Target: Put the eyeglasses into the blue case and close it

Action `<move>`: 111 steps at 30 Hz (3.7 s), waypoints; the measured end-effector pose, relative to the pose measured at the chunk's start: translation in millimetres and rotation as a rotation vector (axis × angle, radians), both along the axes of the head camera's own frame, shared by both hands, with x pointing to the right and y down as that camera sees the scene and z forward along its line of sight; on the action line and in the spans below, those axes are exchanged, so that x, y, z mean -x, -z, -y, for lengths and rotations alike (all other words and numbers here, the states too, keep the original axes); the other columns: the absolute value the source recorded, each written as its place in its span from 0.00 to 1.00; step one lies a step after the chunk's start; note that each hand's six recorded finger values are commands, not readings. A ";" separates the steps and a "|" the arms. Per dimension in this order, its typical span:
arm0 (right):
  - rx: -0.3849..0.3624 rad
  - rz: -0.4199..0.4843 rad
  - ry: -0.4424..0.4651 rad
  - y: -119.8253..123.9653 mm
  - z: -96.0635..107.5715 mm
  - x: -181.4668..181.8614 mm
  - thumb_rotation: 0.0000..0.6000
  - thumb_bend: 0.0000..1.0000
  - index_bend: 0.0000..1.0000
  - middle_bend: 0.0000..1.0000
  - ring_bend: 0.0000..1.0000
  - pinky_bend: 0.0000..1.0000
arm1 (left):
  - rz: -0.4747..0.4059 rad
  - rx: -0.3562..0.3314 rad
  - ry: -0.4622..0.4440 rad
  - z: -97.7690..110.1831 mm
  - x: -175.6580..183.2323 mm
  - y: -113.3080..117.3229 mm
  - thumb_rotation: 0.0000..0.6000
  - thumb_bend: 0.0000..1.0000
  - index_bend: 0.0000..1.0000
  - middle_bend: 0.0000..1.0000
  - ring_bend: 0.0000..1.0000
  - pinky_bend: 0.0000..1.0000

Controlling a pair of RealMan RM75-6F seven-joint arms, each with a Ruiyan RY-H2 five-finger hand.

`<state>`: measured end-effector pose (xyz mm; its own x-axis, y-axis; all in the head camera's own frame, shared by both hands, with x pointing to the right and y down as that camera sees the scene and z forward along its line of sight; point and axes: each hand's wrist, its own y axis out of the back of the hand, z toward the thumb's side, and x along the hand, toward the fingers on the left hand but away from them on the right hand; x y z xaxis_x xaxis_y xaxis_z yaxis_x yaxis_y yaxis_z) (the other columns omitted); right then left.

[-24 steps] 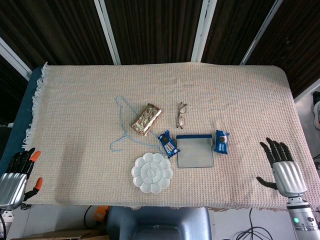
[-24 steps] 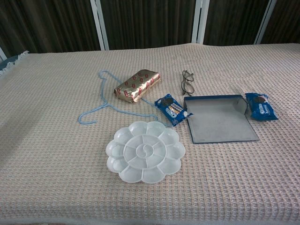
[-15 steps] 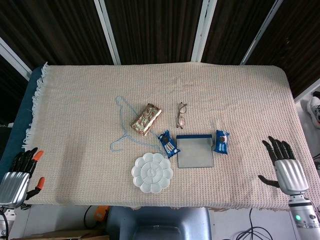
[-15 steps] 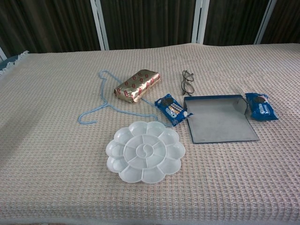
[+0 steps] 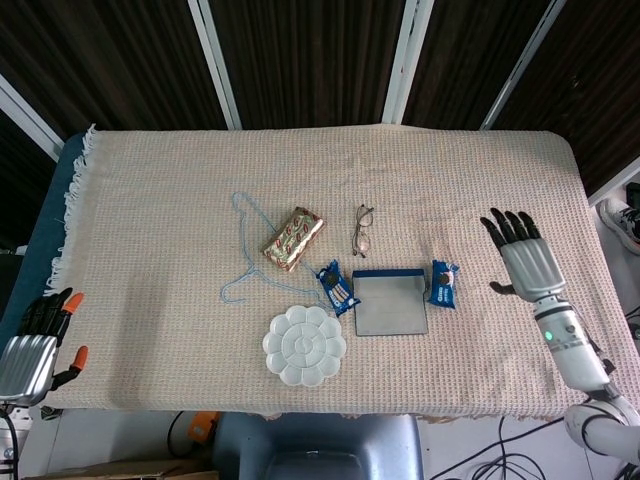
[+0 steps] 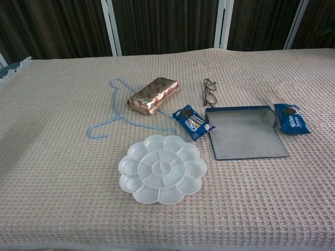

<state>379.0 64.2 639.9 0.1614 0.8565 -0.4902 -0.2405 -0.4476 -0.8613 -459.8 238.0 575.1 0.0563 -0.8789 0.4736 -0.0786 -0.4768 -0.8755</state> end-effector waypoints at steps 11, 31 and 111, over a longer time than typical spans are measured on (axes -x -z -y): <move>-0.043 -0.243 0.219 -48.2 89.7 86.7 1.00 0.20 0.14 0.00 0.00 0.02 | 0.008 0.001 0.045 10.7 9.0 -5.0 1.00 0.40 0.00 0.00 0.00 0.03; -0.008 -0.447 0.540 -120.3 85.2 218.7 1.00 0.19 0.20 0.00 0.00 0.00 | 0.016 0.012 0.082 15.8 13.5 -10.6 1.00 0.41 0.00 0.00 0.00 0.03; 0.100 -0.478 0.528 -133.7 63.0 168.5 1.00 0.78 0.73 0.02 0.00 0.04 | 0.015 0.028 0.049 13.1 4.4 -12.2 1.00 0.41 0.00 0.00 0.00 0.03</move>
